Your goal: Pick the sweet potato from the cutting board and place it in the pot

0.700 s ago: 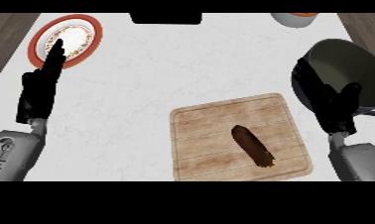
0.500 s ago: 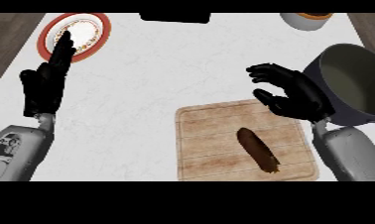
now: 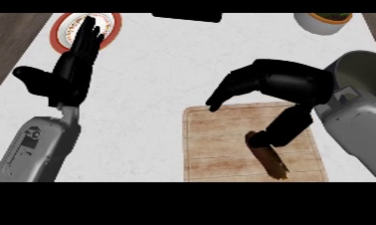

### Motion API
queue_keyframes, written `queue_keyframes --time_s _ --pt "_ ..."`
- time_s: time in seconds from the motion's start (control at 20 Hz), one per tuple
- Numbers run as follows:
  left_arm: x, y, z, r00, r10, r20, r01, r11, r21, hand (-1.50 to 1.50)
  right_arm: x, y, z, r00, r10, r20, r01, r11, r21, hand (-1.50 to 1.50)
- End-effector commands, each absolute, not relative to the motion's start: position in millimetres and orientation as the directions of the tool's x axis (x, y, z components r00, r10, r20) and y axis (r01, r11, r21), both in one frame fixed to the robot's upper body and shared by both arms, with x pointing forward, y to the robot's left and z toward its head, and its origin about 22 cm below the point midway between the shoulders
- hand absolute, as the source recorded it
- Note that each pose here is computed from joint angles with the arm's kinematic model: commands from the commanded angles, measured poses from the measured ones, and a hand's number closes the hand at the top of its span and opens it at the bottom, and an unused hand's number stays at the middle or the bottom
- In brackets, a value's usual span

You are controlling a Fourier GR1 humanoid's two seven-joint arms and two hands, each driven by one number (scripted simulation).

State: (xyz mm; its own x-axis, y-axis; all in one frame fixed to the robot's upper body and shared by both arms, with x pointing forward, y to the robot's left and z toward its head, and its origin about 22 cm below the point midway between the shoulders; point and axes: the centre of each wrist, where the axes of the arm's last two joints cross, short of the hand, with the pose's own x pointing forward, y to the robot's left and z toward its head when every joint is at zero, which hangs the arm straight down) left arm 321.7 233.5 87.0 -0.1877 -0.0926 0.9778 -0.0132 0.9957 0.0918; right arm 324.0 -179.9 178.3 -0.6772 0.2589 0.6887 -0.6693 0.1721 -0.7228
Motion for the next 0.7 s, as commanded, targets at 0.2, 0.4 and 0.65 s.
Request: queue_keyframes --time_s 0.2,0.4,0.65 --pt "320.4 240.4 89.2 -0.208 -0.032 0.978 -0.025 0.999 0.027 0.00 330.5 -176.3 226.9 -0.857 0.059 0.511 -0.508 -0.265 -0.820 -1.50" --pt "311.6 260.7 75.8 -0.194 -0.036 0.980 -0.046 0.999 0.027 0.00 321.6 -160.1 223.3 -0.930 0.096 0.355 -0.360 -0.432 -0.827 -1.50" --pt "313.6 263.8 85.6 -0.182 -0.042 0.982 -0.071 0.997 0.029 0.00 314.1 -147.0 219.8 -0.971 0.038 0.235 -0.216 -0.560 -0.800 -1.50"
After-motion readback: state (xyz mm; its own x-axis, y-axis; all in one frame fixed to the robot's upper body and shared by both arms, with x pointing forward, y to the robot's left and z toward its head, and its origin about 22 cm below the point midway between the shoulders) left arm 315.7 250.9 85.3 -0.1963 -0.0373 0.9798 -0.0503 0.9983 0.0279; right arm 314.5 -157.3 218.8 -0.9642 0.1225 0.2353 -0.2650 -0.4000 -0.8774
